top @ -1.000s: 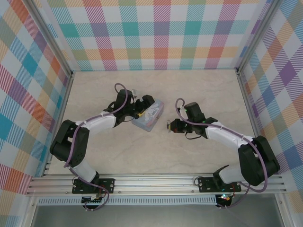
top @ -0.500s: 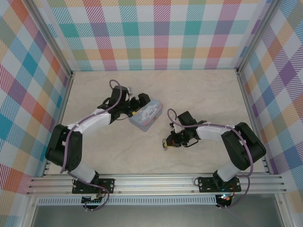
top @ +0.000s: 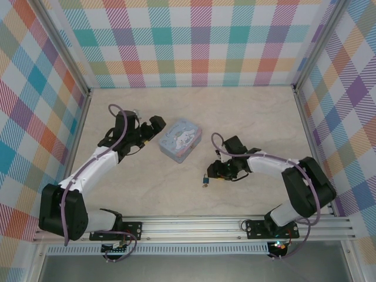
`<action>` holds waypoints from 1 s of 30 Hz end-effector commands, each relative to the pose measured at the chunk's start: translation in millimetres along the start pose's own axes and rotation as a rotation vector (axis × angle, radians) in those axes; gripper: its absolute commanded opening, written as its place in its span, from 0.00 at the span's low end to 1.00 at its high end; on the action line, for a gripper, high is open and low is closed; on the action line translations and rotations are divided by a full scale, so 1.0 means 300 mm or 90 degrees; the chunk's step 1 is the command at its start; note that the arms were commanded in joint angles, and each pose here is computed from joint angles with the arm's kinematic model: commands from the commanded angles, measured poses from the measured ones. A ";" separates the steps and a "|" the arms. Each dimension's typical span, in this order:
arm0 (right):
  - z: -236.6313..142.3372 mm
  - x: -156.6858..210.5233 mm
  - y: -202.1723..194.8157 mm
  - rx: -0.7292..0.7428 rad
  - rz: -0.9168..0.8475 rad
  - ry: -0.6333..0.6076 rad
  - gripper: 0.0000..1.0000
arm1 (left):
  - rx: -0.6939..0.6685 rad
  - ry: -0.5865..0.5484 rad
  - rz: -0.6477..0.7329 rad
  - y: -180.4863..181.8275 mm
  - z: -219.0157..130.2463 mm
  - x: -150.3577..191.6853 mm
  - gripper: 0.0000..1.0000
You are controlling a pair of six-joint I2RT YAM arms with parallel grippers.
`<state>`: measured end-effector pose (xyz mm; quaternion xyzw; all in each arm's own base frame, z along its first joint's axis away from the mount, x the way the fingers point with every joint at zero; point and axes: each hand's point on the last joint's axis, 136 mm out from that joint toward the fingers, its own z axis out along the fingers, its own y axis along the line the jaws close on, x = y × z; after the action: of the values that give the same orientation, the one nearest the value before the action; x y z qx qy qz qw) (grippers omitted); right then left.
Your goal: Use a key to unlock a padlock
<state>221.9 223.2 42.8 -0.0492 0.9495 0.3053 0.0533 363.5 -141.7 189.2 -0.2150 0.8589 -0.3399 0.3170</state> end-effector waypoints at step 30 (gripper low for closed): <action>-0.543 -0.520 -0.483 0.302 -0.155 -0.642 1.00 | -0.328 -0.376 0.371 0.455 -0.221 -0.213 1.00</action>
<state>358.8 10.0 72.6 0.0508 0.8868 0.0456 0.4570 326.7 21.7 138.0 -0.1614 0.8347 0.0643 0.5226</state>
